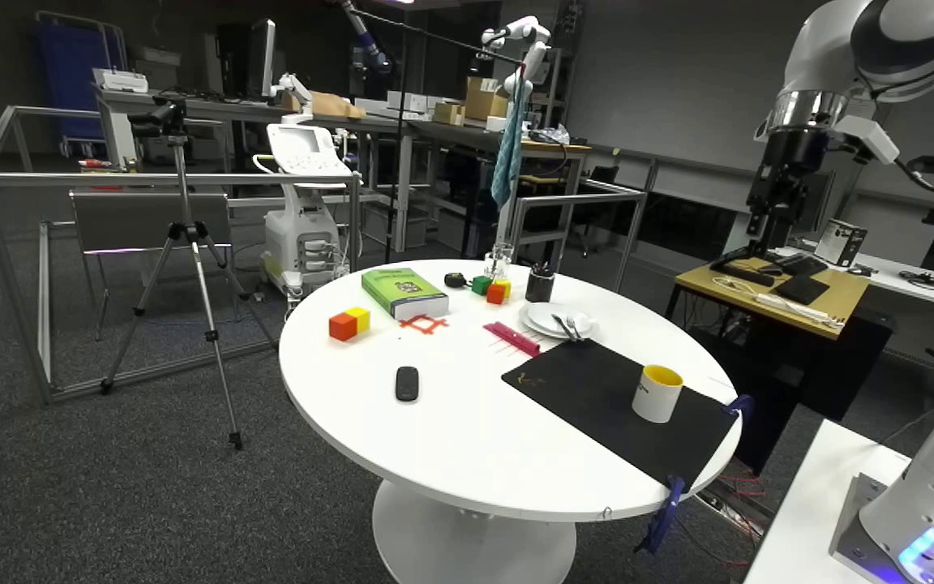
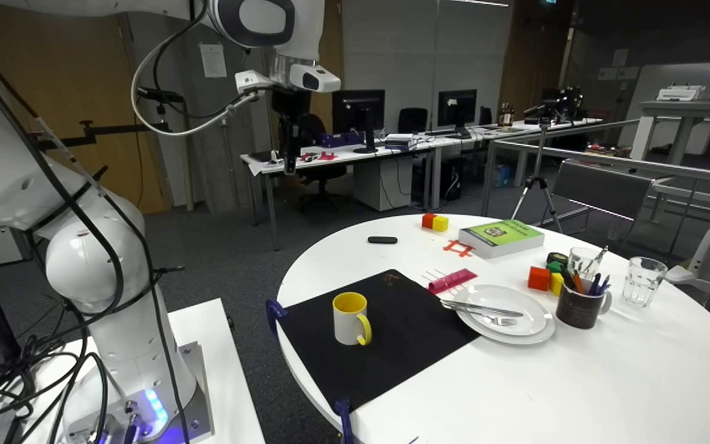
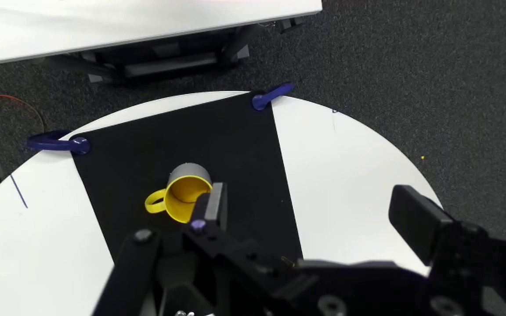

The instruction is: Move the white mug to the left of the black mat

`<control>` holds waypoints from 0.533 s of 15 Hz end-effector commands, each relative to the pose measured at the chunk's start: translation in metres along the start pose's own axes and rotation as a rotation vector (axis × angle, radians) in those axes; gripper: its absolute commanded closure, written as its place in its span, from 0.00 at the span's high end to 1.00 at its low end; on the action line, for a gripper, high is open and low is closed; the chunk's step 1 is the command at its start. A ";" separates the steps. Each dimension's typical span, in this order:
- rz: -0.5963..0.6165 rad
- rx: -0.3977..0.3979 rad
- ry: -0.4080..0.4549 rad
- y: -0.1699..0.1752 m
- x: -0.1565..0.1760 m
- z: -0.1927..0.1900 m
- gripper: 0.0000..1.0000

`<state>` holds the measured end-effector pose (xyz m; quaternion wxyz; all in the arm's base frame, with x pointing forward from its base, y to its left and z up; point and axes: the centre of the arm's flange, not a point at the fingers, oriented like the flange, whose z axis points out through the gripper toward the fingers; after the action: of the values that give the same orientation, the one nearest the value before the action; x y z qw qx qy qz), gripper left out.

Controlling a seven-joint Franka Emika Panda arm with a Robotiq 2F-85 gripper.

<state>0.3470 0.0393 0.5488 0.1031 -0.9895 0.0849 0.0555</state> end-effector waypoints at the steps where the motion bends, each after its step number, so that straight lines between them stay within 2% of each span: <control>1: -0.100 -0.017 0.038 0.006 0.003 0.004 1.00; 4: -0.227 -0.027 0.068 0.020 0.014 0.008 1.00; 8: -0.385 -0.002 0.122 0.048 0.030 0.017 1.00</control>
<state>0.3588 0.0145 0.5332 0.0981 -0.9940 -0.0492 0.0027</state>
